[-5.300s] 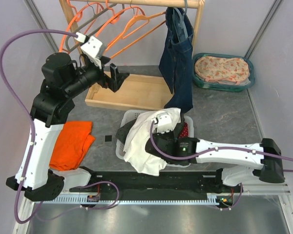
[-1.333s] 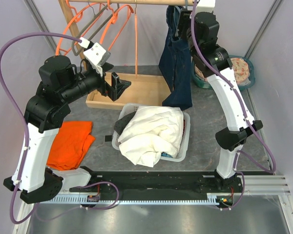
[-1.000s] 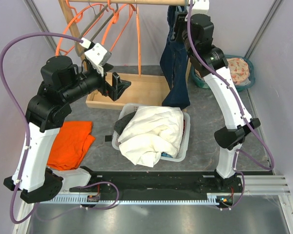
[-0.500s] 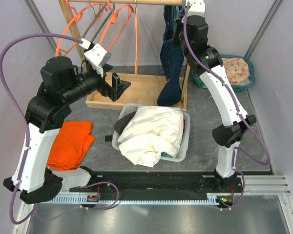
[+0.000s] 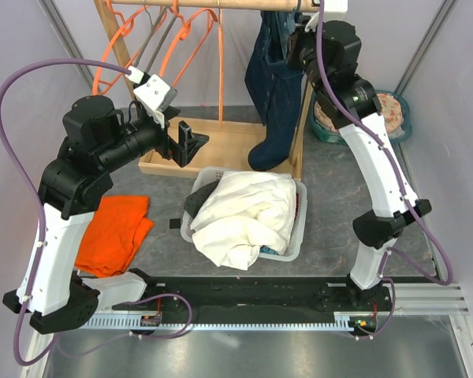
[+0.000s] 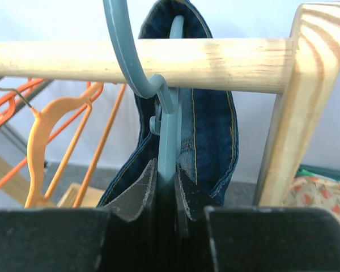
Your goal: Remove the skirt from the hanger
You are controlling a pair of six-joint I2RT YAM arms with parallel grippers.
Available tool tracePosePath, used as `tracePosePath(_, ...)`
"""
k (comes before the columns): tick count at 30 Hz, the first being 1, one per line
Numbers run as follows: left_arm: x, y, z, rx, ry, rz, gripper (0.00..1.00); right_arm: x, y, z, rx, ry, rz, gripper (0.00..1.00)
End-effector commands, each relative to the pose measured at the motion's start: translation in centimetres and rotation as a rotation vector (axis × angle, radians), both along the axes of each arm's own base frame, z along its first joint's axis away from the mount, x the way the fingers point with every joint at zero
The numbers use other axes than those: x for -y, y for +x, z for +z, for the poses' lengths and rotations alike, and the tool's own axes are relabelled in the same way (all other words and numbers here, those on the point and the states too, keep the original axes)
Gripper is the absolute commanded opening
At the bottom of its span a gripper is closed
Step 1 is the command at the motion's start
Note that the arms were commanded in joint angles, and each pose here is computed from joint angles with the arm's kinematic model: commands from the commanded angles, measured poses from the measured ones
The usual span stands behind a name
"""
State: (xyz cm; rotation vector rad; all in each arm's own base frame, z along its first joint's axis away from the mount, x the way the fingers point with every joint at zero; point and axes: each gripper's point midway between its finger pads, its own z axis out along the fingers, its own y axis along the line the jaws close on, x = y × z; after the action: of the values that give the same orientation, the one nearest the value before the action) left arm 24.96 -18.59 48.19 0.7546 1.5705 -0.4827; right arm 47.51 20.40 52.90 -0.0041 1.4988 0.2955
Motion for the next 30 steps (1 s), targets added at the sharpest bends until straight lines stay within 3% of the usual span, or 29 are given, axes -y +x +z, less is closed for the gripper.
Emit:
tracePosePath(1,-0.2,-0.4,1.0,0.037,-0.014,-0.002,1.0,3.4,-8.3,11.8,0.283,0.129,0.055,0.0)
tracePosePath(7,0.2,-0.9,2.2,0.044,-0.054,-0.024,1.0,2.1,-12.6,6.0,0.075,0.005,0.242,0.0)
tracePosePath(12,1.0,-1.5,3.5,0.033,-0.11,-0.07,1.0,1.0,-19.2,1.6,-0.07,-0.074,0.475,0.0)
tracePosePath(20,2.9,-3.4,8.1,0.021,-0.277,-0.215,1.0,2.4,-29.7,2.7,0.04,-0.097,0.71,0.0)
tracePosePath(25,4.2,-4.3,10.9,-0.086,-0.445,-0.321,1.0,2.1,-31.7,2.6,0.044,-0.084,0.785,0.0)
tracePosePath(30,4.9,-1.7,11.0,-0.131,-0.511,-0.274,1.0,1.5,-32.2,2.6,0.043,-0.073,0.829,0.0)
